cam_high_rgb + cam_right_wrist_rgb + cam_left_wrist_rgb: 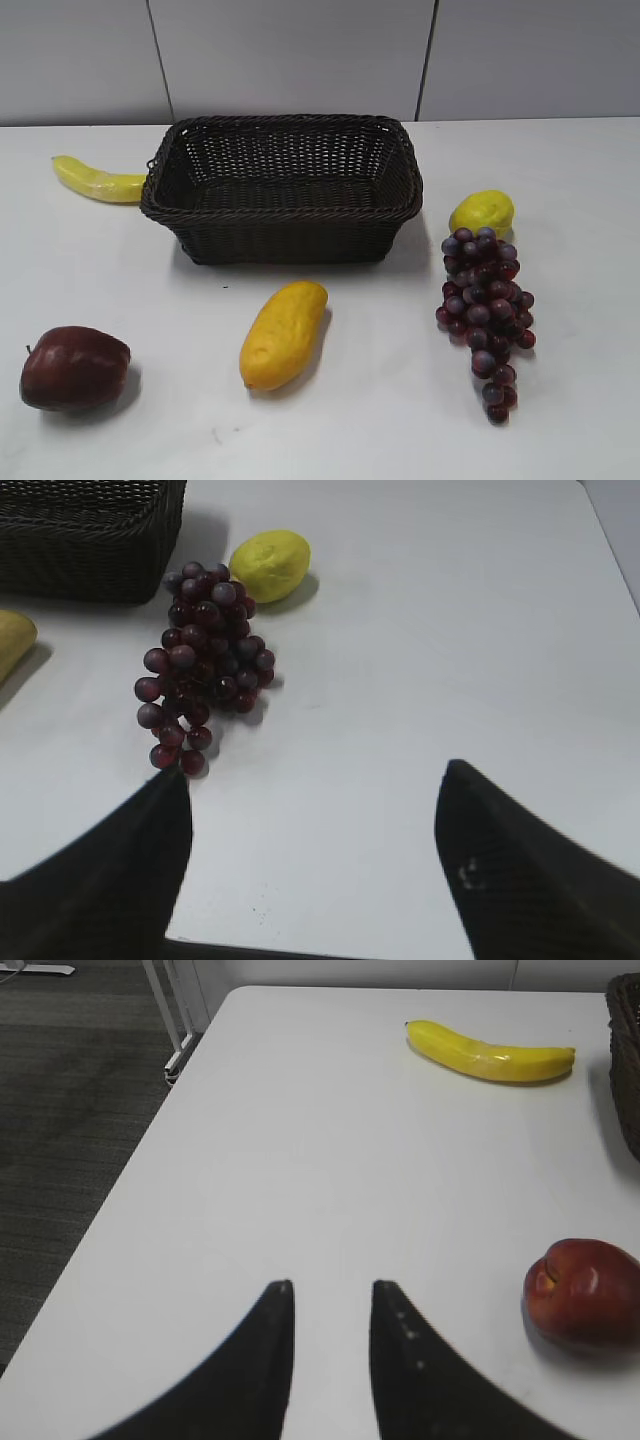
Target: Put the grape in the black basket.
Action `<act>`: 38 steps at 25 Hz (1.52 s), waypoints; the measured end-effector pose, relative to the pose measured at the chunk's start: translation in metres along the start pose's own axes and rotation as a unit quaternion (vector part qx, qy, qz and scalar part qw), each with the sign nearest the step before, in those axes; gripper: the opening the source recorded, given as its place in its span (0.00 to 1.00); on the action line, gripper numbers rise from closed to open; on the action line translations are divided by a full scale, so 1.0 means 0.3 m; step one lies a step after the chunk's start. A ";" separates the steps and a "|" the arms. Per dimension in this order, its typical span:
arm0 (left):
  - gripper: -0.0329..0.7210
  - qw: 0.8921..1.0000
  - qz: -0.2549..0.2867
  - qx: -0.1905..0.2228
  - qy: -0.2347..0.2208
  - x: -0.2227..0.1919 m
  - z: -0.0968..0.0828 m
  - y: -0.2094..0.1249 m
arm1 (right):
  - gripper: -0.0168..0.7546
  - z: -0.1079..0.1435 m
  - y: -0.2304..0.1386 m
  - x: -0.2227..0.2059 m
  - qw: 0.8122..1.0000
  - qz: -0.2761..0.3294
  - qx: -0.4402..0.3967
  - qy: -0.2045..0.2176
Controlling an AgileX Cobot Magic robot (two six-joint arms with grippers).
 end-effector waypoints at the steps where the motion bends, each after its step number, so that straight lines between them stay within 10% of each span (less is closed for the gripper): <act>1: 0.36 1.000 0.000 0.000 0.000 0.000 0.000 0.000 | 0.76 0.000 0.000 0.000 1.000 0.000 0.000 0.000; 14: 0.36 1.000 0.000 0.000 0.000 0.000 0.000 0.000 | 0.76 -0.001 0.004 -0.009 1.000 0.010 -0.002 -0.001; 38: 0.36 1.000 0.000 0.000 0.000 0.000 0.000 0.000 | 0.69 0.019 0.088 -0.425 0.955 0.280 -0.097 0.023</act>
Point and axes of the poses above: a point on each arm's last joint axis where the gripper is mounted, x pointing back along that axis away from the gripper, z along the wrist's bending axis when the last joint is at zero, y = z × x, the point moved 6 cm from there along -x, pointing out along that axis toward the gripper, and after that the axes turned 8 degrees about -x, right-handed, at the moved point
